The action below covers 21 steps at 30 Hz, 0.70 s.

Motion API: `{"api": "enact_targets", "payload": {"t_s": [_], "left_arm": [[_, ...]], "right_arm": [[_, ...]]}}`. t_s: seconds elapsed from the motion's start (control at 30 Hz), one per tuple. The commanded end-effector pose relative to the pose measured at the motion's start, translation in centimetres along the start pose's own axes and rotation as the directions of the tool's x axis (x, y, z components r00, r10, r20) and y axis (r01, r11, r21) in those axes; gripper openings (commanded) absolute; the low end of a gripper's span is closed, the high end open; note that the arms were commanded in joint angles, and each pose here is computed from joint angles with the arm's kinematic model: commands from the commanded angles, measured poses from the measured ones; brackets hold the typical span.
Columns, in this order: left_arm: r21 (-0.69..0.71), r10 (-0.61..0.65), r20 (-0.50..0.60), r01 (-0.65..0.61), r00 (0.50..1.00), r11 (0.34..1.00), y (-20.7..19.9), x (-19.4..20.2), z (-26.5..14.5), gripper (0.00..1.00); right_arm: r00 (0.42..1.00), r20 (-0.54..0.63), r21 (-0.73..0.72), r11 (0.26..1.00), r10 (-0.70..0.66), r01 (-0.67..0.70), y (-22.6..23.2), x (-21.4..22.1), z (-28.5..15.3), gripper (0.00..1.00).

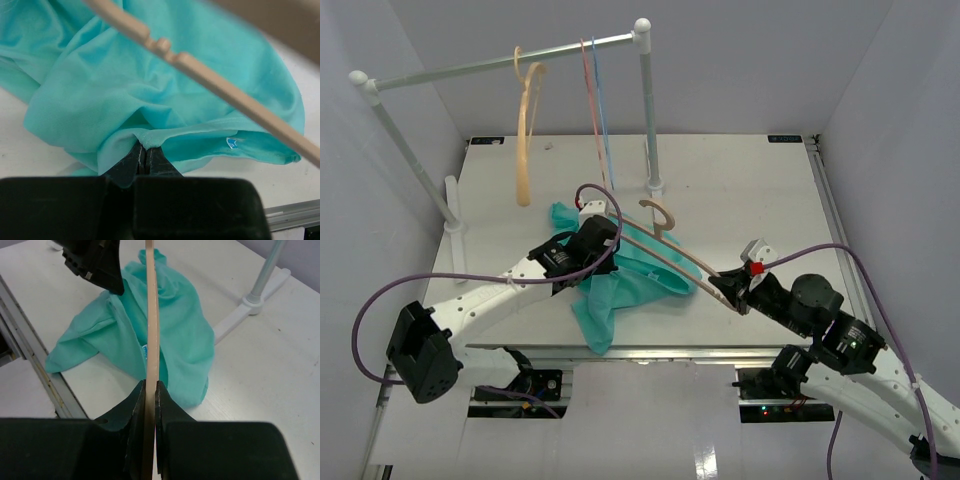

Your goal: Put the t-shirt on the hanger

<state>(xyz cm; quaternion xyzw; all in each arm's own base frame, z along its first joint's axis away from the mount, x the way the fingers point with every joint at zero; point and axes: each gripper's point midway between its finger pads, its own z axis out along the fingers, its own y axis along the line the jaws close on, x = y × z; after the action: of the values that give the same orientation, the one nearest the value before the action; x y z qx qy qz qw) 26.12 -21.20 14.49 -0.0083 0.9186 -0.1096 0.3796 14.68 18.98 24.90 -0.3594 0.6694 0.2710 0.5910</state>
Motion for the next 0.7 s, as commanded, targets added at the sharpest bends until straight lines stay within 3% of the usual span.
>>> {"api": "enact_targets", "payload": {"t_s": [0.0,0.27,0.5,0.67], "left_arm": [[-0.007,-0.05,0.009,0.05,0.999,0.999,0.5,-2.4,-0.8,0.0],[-0.073,-0.157,0.024,0.159,0.987,0.985,4.9,-4.2,-0.1,0.0],[-0.072,-0.163,0.019,0.164,0.986,0.984,5.1,-4.6,0.2,0.0],[-0.068,-0.178,0.013,0.179,0.984,0.982,5.2,-5.0,0.6,0.0]], "right_arm": [[0.996,0.07,-0.081,0.995,-0.046,0.052,1.2,-2.5,0.0,0.08],[0.996,0.084,-0.056,0.998,-0.009,0.014,0.8,-3.8,-1.4,0.08],[1.0,-0.011,-0.001,1.0,-0.011,0.011,-0.2,-3.3,-2.6,0.08],[1.0,0.022,-0.039,0.999,-0.022,0.023,0.4,-4.6,-4.3,0.08]]}}
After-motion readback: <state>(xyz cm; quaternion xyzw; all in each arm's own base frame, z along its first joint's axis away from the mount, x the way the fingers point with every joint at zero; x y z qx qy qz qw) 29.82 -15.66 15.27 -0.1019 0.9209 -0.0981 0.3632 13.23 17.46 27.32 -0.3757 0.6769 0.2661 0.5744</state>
